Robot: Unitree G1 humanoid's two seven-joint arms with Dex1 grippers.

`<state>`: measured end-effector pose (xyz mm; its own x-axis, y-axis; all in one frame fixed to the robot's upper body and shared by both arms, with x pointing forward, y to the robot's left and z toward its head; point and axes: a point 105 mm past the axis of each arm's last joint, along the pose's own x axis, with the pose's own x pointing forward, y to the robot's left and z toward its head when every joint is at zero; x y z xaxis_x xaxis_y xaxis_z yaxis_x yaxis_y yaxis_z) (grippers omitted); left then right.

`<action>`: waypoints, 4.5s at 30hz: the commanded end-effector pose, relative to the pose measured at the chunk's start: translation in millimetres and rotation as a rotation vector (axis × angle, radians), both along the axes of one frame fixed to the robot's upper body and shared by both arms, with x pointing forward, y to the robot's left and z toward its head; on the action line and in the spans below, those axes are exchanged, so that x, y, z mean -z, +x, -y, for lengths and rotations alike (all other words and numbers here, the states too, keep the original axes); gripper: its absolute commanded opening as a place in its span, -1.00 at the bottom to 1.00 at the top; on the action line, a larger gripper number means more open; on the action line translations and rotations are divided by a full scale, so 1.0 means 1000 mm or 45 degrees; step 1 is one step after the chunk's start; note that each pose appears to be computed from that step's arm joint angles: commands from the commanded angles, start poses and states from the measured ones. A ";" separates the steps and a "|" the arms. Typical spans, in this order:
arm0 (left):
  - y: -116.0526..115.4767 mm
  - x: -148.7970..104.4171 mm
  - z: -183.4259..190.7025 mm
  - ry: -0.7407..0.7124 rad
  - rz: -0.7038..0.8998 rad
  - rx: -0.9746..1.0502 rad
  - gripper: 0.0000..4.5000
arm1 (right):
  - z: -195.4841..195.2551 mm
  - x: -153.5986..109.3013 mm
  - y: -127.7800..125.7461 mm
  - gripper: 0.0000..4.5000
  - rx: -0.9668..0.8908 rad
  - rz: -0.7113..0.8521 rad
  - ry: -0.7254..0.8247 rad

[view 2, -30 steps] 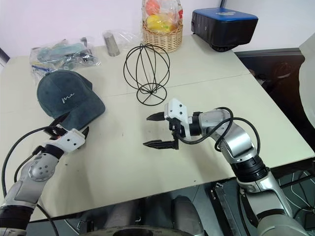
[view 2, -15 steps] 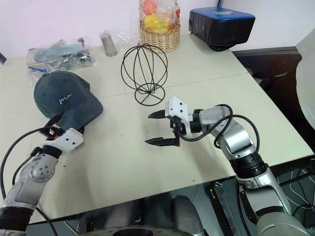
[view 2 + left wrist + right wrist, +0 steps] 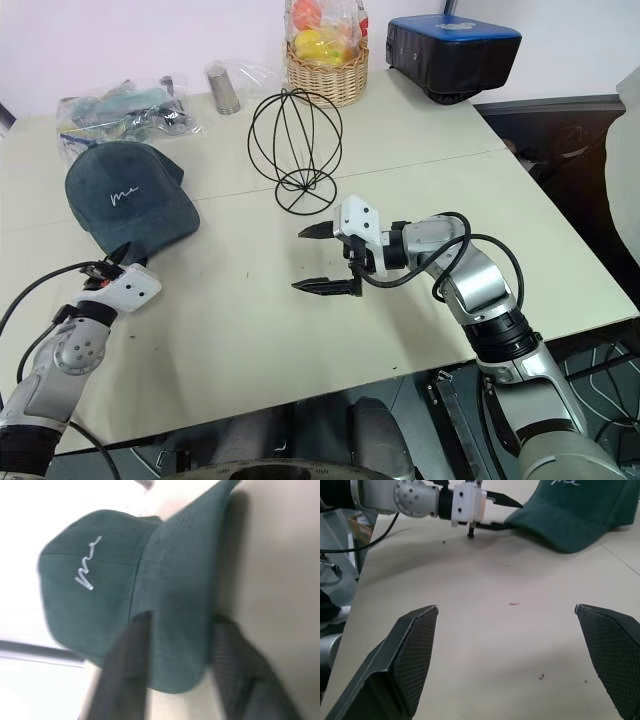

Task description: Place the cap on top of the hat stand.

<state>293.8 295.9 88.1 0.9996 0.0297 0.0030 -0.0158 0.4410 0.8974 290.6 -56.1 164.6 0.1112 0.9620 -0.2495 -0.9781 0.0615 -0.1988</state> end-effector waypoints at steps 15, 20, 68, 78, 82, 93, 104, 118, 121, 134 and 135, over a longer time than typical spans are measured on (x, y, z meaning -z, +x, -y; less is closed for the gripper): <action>-0.005 -0.059 -0.007 0.153 0.312 -0.016 -0.27 | -0.003 -0.017 0.006 1.00 0.012 0.086 0.068; -0.004 -0.061 -0.004 0.158 0.326 -0.005 -0.27 | -0.003 -0.019 0.008 1.00 0.015 0.098 0.076; 0.057 -0.209 0.044 -0.238 0.758 0.442 -0.99 | 0.007 -0.020 0.019 1.00 0.121 0.145 0.078; 0.063 -0.222 0.091 -0.328 0.651 0.734 -0.99 | 0.020 -0.031 0.029 1.00 0.199 0.212 0.086; 0.062 -0.228 0.100 -0.311 0.641 0.790 -0.99 | 0.044 -0.048 0.045 1.00 0.328 0.305 0.095; 0.060 -0.241 0.117 -0.207 0.668 0.874 -0.99 | 0.086 -0.084 0.060 1.00 0.636 0.370 0.312; 0.056 -0.243 0.141 -0.018 0.658 1.006 -0.99 | 0.095 -0.106 0.059 1.00 0.767 0.236 0.558; 0.048 -0.208 0.164 -0.096 0.582 1.034 -0.99 | 0.097 -0.098 0.058 1.00 0.791 0.234 0.508; 0.046 -0.207 0.171 -0.120 0.573 1.043 -0.99 | 0.097 -0.097 0.057 1.00 0.790 0.230 0.504; 0.039 -0.191 0.175 -0.114 0.524 1.021 -0.99 | 0.096 -0.094 0.056 1.00 0.779 0.225 0.493; 0.038 -0.190 0.175 -0.106 0.523 1.016 -0.99 | 0.096 -0.094 0.056 1.00 0.779 0.224 0.494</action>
